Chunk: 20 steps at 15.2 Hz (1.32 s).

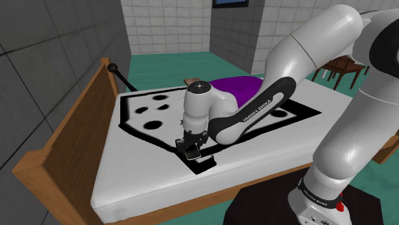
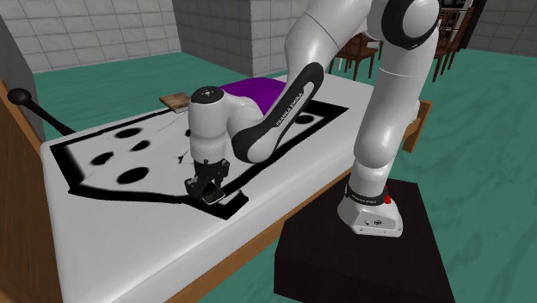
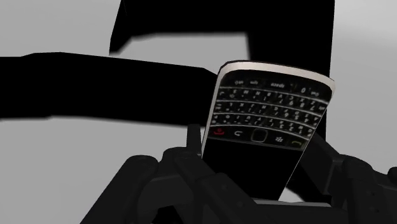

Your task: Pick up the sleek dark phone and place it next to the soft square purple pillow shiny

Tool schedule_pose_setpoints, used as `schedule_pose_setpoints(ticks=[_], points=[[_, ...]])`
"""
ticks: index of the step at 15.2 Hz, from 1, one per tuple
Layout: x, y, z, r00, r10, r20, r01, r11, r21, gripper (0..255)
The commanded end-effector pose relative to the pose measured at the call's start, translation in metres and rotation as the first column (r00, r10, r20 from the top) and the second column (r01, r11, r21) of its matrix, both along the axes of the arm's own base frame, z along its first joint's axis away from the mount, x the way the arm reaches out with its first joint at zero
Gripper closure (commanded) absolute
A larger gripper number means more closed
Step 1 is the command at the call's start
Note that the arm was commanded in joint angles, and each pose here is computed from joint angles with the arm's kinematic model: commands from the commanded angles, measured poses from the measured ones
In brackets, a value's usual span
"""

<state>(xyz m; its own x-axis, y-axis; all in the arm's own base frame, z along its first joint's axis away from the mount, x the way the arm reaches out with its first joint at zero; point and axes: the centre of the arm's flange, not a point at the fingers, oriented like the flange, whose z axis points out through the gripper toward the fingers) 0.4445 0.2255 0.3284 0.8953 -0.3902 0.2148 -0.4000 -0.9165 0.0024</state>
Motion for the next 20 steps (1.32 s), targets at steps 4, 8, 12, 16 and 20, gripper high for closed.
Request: schedule_pose_setpoints(ticks=[4,8,12,16,20], points=[[0.0,-0.001,-0.001,1.0,-0.002,-0.003,0.002,1.0,-0.002,255],[-0.001,-0.001,-0.001,1.0,-0.002,-0.003,0.002,1.0,-0.001,255],[0.0,-0.001,0.015,1.0,-0.002,-0.003,0.002,1.0,-0.002,255],[0.0,-0.001,0.036,1.0,-0.002,-0.003,0.002,1.0,-0.002,255],[0.0,-0.001,0.057,1.0,-0.002,-0.003,0.002,1.0,-0.002,255]])
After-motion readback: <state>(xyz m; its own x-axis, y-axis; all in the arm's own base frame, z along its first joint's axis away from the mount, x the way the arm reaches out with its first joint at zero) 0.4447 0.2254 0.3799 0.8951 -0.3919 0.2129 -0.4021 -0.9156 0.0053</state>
